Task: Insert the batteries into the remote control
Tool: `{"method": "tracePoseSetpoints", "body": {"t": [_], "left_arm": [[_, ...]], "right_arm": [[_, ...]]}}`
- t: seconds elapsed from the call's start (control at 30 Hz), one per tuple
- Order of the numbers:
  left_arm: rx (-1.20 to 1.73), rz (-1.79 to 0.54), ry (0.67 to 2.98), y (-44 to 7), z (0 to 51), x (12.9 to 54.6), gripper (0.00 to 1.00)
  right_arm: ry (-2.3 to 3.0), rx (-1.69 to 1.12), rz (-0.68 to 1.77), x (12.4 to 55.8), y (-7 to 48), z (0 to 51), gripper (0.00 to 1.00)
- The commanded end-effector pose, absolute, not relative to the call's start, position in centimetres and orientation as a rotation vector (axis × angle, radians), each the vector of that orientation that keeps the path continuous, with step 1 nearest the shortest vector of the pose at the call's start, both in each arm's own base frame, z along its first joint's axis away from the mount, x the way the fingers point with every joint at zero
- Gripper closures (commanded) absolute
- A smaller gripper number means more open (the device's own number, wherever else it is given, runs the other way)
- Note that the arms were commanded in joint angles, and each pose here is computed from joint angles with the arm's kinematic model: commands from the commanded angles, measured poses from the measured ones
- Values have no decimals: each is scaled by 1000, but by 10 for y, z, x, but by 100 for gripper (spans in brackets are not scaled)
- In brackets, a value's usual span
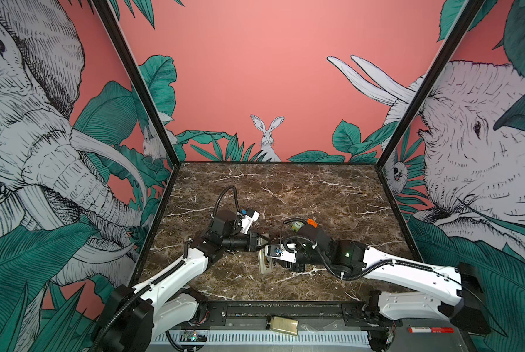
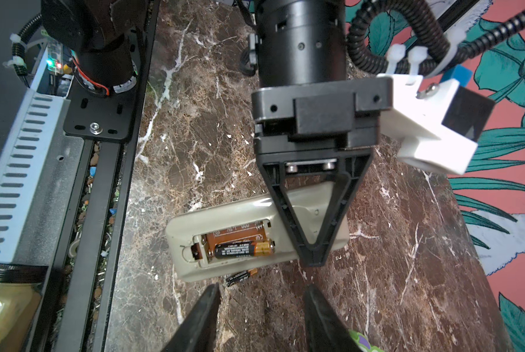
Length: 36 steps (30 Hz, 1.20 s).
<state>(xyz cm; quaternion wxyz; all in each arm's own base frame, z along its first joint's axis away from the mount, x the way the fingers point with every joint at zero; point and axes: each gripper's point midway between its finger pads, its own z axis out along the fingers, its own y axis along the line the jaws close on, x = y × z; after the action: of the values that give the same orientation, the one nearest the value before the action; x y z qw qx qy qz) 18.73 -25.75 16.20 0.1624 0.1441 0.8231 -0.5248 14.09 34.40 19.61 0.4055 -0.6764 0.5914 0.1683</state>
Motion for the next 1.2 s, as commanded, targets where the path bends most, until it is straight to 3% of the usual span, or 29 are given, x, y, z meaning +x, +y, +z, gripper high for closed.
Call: {"method": "tracePoseSetpoints", "body": {"t": [0.0,1.17], "left_arm": [[462,-1525,2309,-261,175,185,100],[483,-1548,2324,-263,170,181,100]], "right_arm": [[1440,-1710,451,140,354,206,58],[1448,-1743,460,143,370,195,72]]}}
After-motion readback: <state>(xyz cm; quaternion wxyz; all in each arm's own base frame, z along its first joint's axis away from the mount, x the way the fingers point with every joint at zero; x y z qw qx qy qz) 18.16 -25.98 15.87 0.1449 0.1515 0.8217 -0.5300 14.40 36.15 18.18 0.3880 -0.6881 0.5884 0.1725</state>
